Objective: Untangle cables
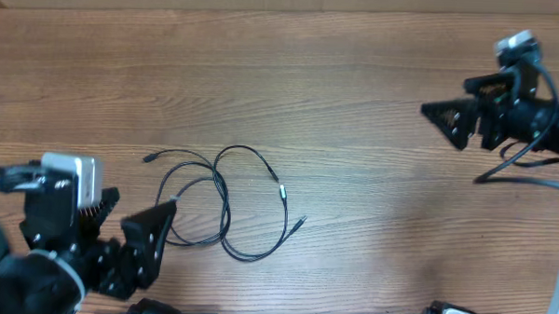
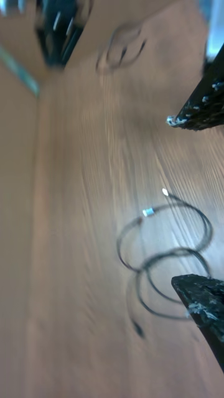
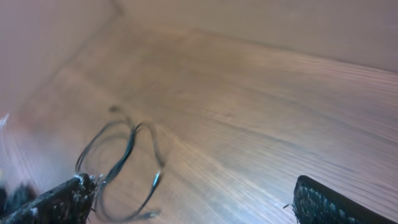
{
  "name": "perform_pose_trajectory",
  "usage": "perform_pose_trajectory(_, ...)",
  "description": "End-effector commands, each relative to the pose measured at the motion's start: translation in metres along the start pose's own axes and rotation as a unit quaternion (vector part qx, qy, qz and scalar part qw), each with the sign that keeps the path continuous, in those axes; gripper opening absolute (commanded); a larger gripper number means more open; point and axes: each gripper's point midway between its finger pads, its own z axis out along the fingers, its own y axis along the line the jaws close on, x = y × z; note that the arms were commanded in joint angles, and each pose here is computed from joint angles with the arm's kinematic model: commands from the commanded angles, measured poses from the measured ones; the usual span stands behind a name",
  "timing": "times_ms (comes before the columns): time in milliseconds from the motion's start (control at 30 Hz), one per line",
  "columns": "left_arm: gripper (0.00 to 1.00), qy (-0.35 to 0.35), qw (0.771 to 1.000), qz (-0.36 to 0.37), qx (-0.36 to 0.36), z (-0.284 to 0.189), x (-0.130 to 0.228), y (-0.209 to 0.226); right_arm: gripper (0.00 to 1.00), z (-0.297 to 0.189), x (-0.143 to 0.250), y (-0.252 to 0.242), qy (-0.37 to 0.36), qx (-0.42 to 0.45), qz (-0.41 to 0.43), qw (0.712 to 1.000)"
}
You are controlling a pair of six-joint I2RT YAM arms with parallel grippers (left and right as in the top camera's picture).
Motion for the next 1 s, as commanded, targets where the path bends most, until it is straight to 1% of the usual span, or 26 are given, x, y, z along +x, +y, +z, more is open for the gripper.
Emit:
perform_pose_trajectory(0, 0.73, 0.006, 0.995, -0.041, -0.096, 0.016, 0.003, 0.034, 1.00, 0.001, 0.001, 0.034, 0.004, -0.033, -0.124, 0.992)
perform_pose_trajectory(100, 0.73, 0.027, 0.987, -0.060, -0.149, 0.031, 0.012, 0.054, 1.00, 0.006, 0.009, 0.065, 0.015, -0.082, -0.186, 0.979)
perform_pose_trajectory(167, 0.73, 0.043, 0.978, -0.086, -0.186, 0.043, 0.021, 0.067, 1.00, 0.010, 0.017, 0.090, 0.016, -0.131, -0.237, 0.962)
perform_pose_trajectory(267, 0.73, 0.060, 0.970, -0.111, -0.206, 0.059, 0.031, 0.075, 1.00, 0.013, 0.021, 0.112, 0.011, -0.172, -0.289, 0.942)
perform_pose_trajectory(367, 0.74, 0.066, 0.968, -0.113, -0.213, 0.077, 0.034, 0.079, 1.00, 0.016, 0.020, 0.122, 0.007, -0.189, -0.305, 0.933)
perform_pose_trajectory(500, 0.74, 0.072, 0.967, -0.112, -0.217, 0.100, 0.038, 0.083, 1.00, 0.018, 0.021, 0.129, 0.009, -0.199, -0.310, 0.930)
perform_pose_trajectory(567, 0.74, 0.075, 0.967, -0.109, -0.217, 0.113, 0.041, 0.085, 1.00, 0.018, 0.022, 0.130, 0.009, -0.201, -0.310, 0.929)
perform_pose_trajectory(700, 0.74, 0.086, 0.972, -0.059, -0.209, 0.144, 0.047, 0.089, 1.00, 0.017, 0.023, 0.132, 0.011, -0.205, -0.305, 0.930)
perform_pose_trajectory(800, 0.73, 0.102, 0.980, -0.019, -0.172, 0.173, 0.057, 0.083, 1.00, 0.017, 0.023, 0.133, 0.010, -0.207, -0.300, 0.931)
perform_pose_trajectory(967, 0.73, 0.112, 0.987, 0.023, -0.113, 0.214, 0.074, 0.074, 1.00, 0.015, 0.021, 0.137, 0.000, -0.217, -0.297, 0.930)
